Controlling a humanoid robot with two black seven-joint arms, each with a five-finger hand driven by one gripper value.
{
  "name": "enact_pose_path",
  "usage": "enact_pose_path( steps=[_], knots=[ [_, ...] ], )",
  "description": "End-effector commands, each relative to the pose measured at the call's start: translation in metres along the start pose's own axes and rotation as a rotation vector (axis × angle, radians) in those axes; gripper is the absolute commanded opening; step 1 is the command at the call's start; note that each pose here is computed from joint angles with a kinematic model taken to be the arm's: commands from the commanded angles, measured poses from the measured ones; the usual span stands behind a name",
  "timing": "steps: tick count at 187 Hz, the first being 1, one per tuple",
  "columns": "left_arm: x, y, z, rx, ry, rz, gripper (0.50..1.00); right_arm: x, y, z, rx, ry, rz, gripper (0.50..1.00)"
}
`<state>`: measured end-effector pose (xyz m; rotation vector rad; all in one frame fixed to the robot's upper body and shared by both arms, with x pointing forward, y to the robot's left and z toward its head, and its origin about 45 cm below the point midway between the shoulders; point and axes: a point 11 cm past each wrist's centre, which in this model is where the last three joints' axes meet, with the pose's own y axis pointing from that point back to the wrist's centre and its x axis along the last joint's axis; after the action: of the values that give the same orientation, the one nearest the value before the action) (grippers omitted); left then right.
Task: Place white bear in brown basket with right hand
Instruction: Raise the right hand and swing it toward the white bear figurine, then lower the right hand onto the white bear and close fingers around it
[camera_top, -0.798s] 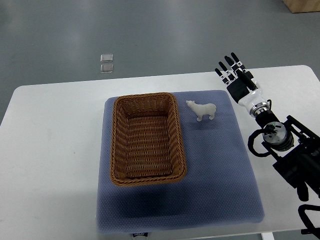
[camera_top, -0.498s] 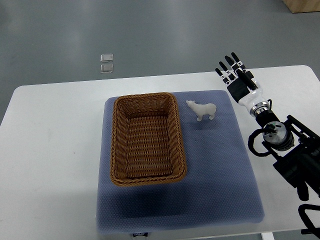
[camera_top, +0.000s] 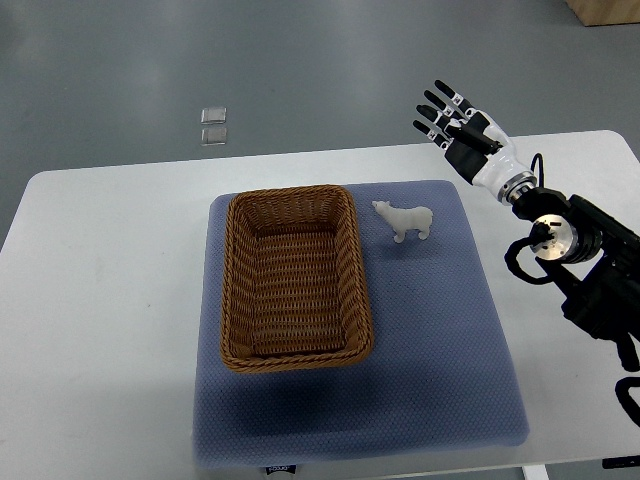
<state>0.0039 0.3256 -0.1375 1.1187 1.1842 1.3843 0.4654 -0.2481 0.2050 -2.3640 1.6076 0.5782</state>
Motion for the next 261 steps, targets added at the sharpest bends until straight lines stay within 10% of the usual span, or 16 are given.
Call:
enact_pose_path(
  steps=[1, 78, 261],
  knots=[
    [-0.001, 0.000, 0.000, 0.000, 0.000, -0.002, 1.000, -0.014, -0.009, -0.007, -0.158, 0.342, -0.102, 0.921],
    [-0.006, 0.000, 0.000, -0.001, 0.000, -0.018, 1.000, -0.067, -0.041, -0.106, -0.640, 1.533, -0.316, 0.921],
    [-0.013, 0.000, 0.000, 0.009, 0.001, -0.039, 1.000, -0.067, -0.023, 0.005, -0.761, 1.458, -0.370, 0.879]
  ],
)
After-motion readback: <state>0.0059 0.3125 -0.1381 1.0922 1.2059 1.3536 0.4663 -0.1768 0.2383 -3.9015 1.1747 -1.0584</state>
